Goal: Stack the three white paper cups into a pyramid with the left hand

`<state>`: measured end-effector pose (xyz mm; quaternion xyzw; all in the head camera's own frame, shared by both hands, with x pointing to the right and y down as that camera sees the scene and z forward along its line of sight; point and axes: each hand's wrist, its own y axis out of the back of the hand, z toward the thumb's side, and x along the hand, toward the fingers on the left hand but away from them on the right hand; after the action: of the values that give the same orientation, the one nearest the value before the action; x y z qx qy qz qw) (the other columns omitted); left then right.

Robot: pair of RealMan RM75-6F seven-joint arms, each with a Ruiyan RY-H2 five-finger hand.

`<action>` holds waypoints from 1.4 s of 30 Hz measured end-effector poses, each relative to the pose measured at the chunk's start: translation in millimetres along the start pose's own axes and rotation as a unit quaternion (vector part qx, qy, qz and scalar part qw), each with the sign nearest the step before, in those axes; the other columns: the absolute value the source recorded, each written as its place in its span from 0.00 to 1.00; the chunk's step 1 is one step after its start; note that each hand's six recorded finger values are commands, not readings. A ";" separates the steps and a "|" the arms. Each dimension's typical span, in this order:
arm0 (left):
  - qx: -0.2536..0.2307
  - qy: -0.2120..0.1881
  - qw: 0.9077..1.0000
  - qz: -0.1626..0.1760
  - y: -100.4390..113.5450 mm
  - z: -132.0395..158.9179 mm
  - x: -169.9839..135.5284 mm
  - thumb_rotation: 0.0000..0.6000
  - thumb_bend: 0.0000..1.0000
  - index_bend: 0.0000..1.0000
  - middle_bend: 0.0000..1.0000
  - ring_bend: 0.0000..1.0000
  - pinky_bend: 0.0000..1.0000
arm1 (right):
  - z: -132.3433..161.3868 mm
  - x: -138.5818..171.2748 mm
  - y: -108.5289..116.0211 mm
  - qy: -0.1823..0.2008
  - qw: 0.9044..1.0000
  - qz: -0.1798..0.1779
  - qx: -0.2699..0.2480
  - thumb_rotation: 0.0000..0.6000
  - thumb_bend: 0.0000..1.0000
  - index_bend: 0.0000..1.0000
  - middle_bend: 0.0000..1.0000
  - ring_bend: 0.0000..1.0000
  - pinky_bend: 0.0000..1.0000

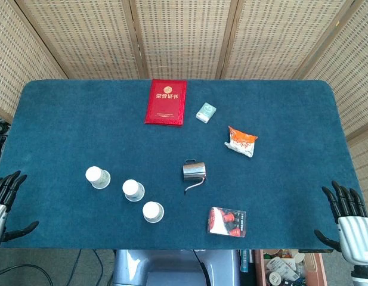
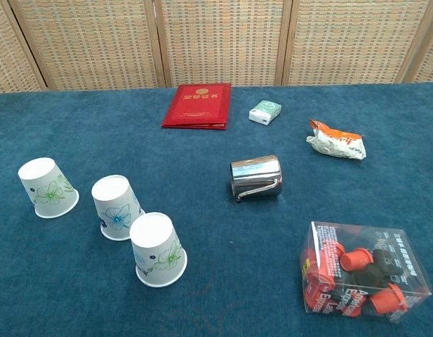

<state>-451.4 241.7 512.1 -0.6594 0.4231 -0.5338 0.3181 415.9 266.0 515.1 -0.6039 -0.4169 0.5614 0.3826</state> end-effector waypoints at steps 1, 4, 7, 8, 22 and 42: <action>-0.001 0.000 1.000 0.000 0.1 0.2 0.0 1.00 0.17 0.00 0.00 0.00 0.00 | 0.0 -0.1 -0.2 0.000 1.000 0.000 0.000 1.00 0.00 0.09 0.00 0.00 0.00; -0.001 -0.001 1.000 0.003 0.9 0.5 -0.2 1.00 0.17 0.00 0.00 0.00 0.00 | 0.1 0.0 -0.7 0.000 1.000 0.001 0.001 1.00 0.00 0.09 0.00 0.00 0.00; -0.003 -0.002 1.000 0.003 1.3 0.2 -0.7 1.00 0.17 0.00 0.00 0.00 0.00 | 0.4 0.3 -0.9 0.000 1.000 0.001 0.001 1.00 0.00 0.09 0.00 0.00 0.00; -0.003 -0.002 1.000 0.003 1.4 0.0 -0.9 1.00 0.17 0.00 0.00 0.00 0.00 | 0.6 0.4 -0.9 0.000 1.000 0.001 0.001 1.00 0.00 0.09 0.00 0.00 0.00; 0.052 -0.116 0.992 -0.017 -14.5 43.7 33.7 1.00 0.17 0.00 0.00 0.00 0.00 | -3.0 -3.6 -2.1 -0.009 1.000 0.006 -0.001 1.00 0.00 0.09 0.00 0.00 0.00; 0.111 -0.227 0.961 -0.113 -104.6 131.9 142.8 1.00 0.18 0.13 0.09 0.17 0.20 | -11.0 -11.1 -11.1 -0.027 0.999 0.019 0.006 1.00 0.00 0.09 0.00 0.00 0.00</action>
<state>-289.9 155.3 635.3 -0.7671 0.2008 -0.4461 0.4149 425.9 259.6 530.3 -0.5943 -0.4119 0.5872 0.3638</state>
